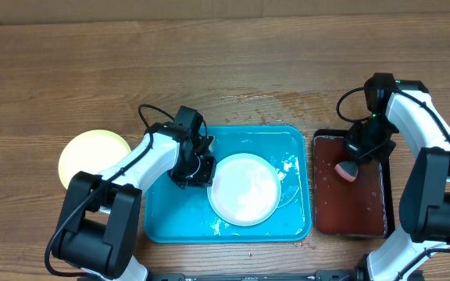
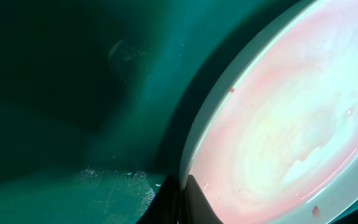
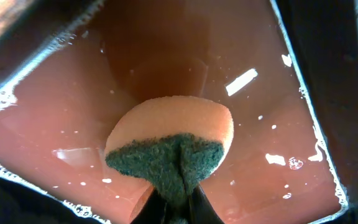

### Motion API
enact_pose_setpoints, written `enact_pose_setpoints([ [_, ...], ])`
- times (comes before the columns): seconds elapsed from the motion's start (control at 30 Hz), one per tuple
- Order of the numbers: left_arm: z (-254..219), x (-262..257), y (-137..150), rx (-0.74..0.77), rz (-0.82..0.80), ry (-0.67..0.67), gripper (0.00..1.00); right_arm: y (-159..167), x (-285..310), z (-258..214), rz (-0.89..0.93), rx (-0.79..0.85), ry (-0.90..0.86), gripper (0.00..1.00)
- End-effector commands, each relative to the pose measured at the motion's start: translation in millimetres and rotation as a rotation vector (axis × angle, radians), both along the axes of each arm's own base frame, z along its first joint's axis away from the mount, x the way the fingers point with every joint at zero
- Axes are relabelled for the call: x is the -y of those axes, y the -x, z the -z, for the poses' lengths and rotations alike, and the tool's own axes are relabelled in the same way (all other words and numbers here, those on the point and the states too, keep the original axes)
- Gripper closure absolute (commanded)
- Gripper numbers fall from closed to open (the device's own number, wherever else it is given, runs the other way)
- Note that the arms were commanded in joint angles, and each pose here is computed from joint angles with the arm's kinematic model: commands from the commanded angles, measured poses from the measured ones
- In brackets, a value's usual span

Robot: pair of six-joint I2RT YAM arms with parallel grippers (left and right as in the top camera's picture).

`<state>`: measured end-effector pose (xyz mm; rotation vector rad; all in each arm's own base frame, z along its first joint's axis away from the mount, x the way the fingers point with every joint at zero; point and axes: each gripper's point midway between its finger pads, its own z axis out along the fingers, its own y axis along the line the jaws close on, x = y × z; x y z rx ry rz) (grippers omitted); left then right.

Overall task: Clean dirty plates on tray and stack at the side
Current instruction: 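Move the sponge with the right gripper to the dark tray and release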

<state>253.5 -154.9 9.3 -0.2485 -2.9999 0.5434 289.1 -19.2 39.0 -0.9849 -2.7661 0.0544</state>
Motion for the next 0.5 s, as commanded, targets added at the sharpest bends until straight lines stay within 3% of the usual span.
enact_pose_setpoints([
  [0.0, 3.1, -1.4, -2.5, 0.011, 0.018, -0.004, 0.96, 2.4, -2.7, -5.3, 0.013, 0.021, -0.004, 0.65],
  [0.03, 3.1, -1.4, -2.5, 0.011, 0.018, -0.004, 0.96, 2.5, -2.6, -5.1, 0.012, 0.02, -0.004, 0.24],
  [0.07, 3.1, -1.3, -2.5, 0.012, 0.018, -0.003, 0.96, 2.6, -2.5, -5.2, 0.012, 0.02, -0.003, 0.04],
  [0.1, 3.1, -1.4, -2.5, 0.011, 0.018, -0.004, 0.95, 2.5, -2.5, -5.3, 0.012, 0.02, -0.003, 0.0],
  [0.3, 3.1, -1.1, -3.1, 0.014, 0.018, -0.003, 0.96, -2.7, -2.3, -13.6, 0.012, 0.03, -0.004, 0.0],
  [0.47, 2.5, 1.2, -6.2, 0.026, 0.018, 0.01, 0.96, -21.7, -3.4, -53.2, 0.01, 0.075, -0.016, 0.0],
])
